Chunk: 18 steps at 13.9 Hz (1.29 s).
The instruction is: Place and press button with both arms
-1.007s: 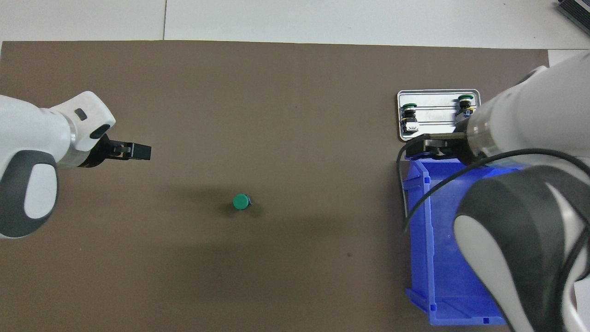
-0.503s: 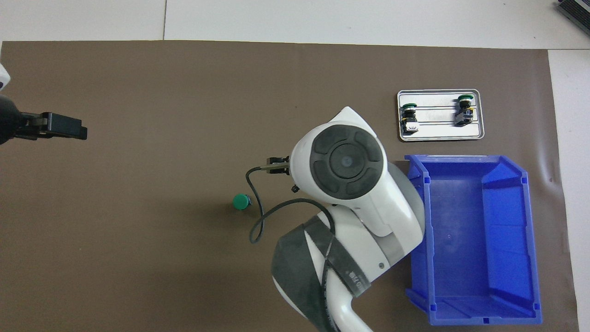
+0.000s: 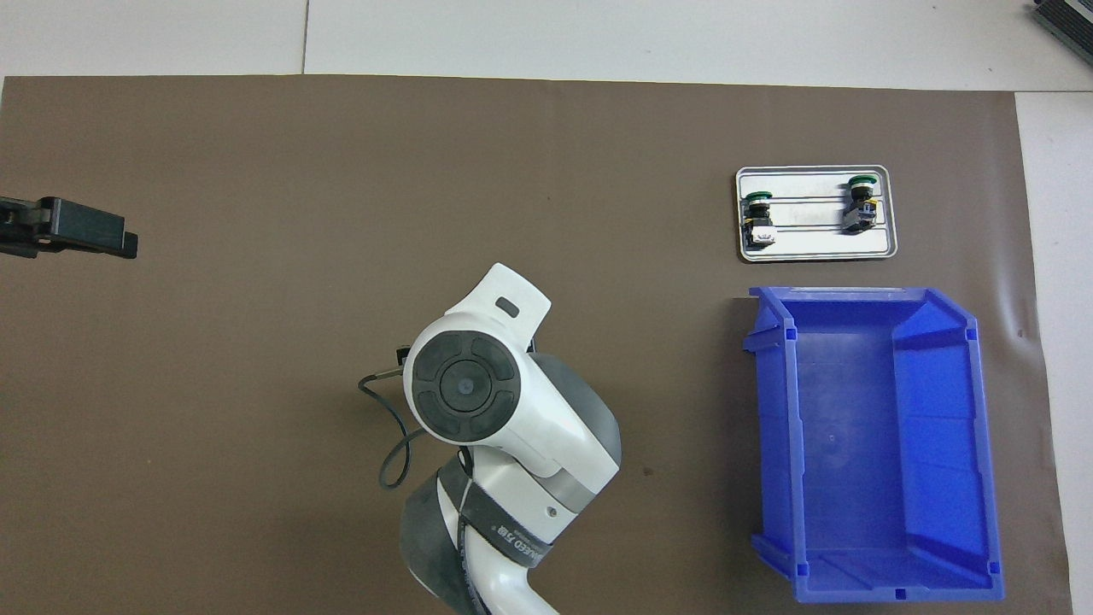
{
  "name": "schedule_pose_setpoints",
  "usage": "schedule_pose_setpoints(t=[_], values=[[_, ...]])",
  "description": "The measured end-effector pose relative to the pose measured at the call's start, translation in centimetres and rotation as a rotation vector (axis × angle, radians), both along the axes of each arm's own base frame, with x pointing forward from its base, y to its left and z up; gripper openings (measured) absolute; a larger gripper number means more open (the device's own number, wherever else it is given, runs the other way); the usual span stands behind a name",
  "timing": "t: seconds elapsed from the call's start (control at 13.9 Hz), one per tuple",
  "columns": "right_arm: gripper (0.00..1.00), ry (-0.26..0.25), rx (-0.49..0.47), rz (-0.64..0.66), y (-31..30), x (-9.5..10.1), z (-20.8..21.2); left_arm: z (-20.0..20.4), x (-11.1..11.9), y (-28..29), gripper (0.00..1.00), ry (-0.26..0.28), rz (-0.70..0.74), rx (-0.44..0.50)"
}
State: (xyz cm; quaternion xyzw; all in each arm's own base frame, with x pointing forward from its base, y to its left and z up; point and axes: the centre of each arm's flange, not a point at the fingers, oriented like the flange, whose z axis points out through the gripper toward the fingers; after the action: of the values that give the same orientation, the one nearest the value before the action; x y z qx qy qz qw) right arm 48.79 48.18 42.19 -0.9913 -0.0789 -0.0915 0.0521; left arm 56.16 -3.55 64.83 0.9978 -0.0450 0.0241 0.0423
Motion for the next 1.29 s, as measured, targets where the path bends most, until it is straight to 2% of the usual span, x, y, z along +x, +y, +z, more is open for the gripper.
schedule_pose_setpoints(t=[0.14,0.36,0.72,1.29], values=[[1.0,-0.012,-0.019,0.047,2.3,-1.1,-3.3,-0.1,0.0,0.1,1.0,0.003,0.001,0.001],[1.0,-0.019,-0.061,0.087,3.2,-1.3,-7.1,-0.1,0.1,0.4,1.0,0.001,0.006,0.015],[1.0,-0.008,-0.08,0.119,3.8,-2.0,-8.4,0.2,0.2,0.4,1.0,-0.021,0.005,0.03],[0.99,0.006,-0.101,0.143,3.8,-2.3,-10.0,1.8,-2.2,-0.9,1.0,0.026,-0.017,0.038]])
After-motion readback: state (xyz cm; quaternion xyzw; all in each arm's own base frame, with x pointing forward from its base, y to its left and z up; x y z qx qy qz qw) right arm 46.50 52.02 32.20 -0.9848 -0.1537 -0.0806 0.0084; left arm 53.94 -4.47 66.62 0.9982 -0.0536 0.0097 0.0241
